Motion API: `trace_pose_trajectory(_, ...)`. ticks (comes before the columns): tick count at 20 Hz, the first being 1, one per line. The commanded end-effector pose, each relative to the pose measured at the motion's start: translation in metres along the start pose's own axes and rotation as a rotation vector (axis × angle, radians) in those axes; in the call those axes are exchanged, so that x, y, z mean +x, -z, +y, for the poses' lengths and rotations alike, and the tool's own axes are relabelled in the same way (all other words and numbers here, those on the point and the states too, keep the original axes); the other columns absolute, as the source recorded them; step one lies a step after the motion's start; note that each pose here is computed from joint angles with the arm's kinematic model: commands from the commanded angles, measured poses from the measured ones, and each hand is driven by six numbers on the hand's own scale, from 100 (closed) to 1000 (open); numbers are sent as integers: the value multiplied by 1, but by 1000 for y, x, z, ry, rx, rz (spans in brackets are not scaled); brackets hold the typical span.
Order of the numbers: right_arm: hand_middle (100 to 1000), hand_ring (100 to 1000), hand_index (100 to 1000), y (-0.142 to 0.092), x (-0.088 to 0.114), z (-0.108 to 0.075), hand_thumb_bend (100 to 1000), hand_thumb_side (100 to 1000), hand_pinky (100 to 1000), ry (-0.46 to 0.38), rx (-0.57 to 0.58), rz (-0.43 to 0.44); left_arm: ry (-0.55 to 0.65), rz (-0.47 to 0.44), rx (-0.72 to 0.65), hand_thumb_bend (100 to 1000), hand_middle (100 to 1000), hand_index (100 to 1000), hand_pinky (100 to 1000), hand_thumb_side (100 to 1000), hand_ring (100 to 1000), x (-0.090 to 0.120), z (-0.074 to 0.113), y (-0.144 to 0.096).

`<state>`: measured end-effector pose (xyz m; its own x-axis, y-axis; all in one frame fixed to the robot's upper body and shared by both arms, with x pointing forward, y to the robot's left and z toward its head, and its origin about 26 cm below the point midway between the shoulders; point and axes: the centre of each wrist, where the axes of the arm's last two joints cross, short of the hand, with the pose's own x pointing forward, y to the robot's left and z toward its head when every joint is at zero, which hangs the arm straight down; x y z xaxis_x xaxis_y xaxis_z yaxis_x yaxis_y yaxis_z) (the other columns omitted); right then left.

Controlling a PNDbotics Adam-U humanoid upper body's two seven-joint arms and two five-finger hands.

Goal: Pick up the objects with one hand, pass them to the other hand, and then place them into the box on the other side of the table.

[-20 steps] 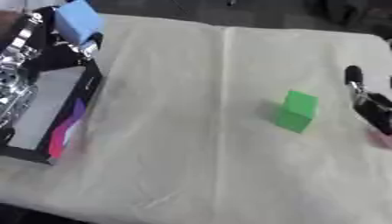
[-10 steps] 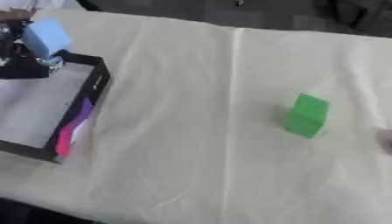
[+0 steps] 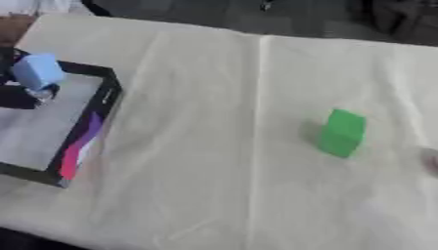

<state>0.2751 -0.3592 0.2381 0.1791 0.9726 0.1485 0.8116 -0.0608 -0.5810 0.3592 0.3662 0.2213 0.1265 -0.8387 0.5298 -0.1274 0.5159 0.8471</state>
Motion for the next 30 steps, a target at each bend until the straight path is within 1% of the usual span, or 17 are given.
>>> trace_pose_trajectory(1, 778, 792, 772, 13, -3, -13, 307, 154, 849, 9, -49, -19, 92, 3, 4, 610, 702, 829, 900, 100, 1000, -5, 17, 5)
trace_pose_trajectory(7, 776, 789, 771, 15, -7, -16, 298, 154, 847, 72, -62, -6, 207, 50, -49, 815, 740, 885, 953, 255, 1000, -15, 21, 15)
trace_pose_trajectory(10, 776, 790, 771, 15, -9, -17, 297, 154, 848, 80, -62, -2, 252, 69, -64, 846, 755, 900, 981, 310, 1000, -16, 28, 19)
trace_pose_trajectory(12, 775, 790, 771, 15, -10, -18, 297, 153, 850, 76, -62, -2, 272, 61, -62, 811, 755, 905, 989, 369, 1000, -13, 35, 20)
trace_pose_trajectory(13, 775, 791, 772, 15, -11, -18, 298, 153, 851, 73, -63, -3, 279, 52, -58, 767, 754, 907, 992, 415, 1000, -10, 39, 20)
trace_pose_trajectory(14, 775, 791, 772, 15, -12, -18, 299, 152, 852, 67, -62, -3, 283, 35, -48, 701, 751, 910, 995, 472, 1000, -5, 45, 20)
trace_pose_trajectory(15, 776, 791, 772, 15, -13, -19, 304, 152, 852, 61, -59, -1, 284, 12, -32, 594, 743, 907, 997, 532, 1000, 2, 51, 18)
trace_pose_trajectory(16, 779, 790, 774, 14, -14, -19, 309, 156, 849, 57, -51, 3, 281, -21, -4, 406, 728, 887, 996, 574, 1000, 10, 58, 17)
trace_pose_trajectory(17, 784, 792, 778, 13, -15, -18, 326, 164, 848, 57, -34, 9, 269, -65, 35, 270, 721, 880, 985, 601, 1000, 21, 64, 16)
trace_pose_trajectory(18, 788, 794, 781, 12, -17, -18, 332, 171, 847, 64, -8, 15, 238, -133, 78, 220, 717, 881, 980, 614, 1000, 35, 70, 11)
trace_pose_trajectory(19, 798, 794, 789, 11, -18, -18, 350, 197, 840, 85, 33, 23, 190, -221, 127, 101, 708, 871, 967, 659, 1000, 50, 75, -1)
trace_pose_trajectory(22, 827, 805, 813, 12, -20, -21, 355, 268, 838, 177, 182, 32, 17, -439, 221, 100, 700, 870, 950, 695, 1000, 87, 76, -37)
trace_pose_trajectory(23, 848, 819, 833, 13, -21, -22, 372, 293, 841, 201, 229, 31, -39, -500, 234, 100, 702, 870, 943, 699, 1000, 97, 73, -47)
trace_pose_trajectory(24, 862, 824, 840, 14, -22, -23, 341, 330, 843, 222, 283, 28, -101, -566, 236, 100, 709, 875, 941, 725, 1000, 106, 69, -56)
trace_pose_trajectory(25, 866, 826, 843, 15, -22, -24, 340, 337, 844, 240, 330, 25, -158, -619, 231, 100, 711, 878, 939, 731, 1000, 113, 65, -63)
trace_pose_trajectory(28, 894, 851, 870, 17, -23, -26, 344, 377, 859, 273, 477, 4, -316, -762, 183, 100, 724, 887, 939, 771, 1000, 129, 50, -72)
trace_pose_trajectory(30, 911, 867, 884, 18, -22, -27, 348, 394, 866, 283, 565, -17, -393, -831, 140, 100, 737, 896, 945, 799, 1000, 136, 41, -73)
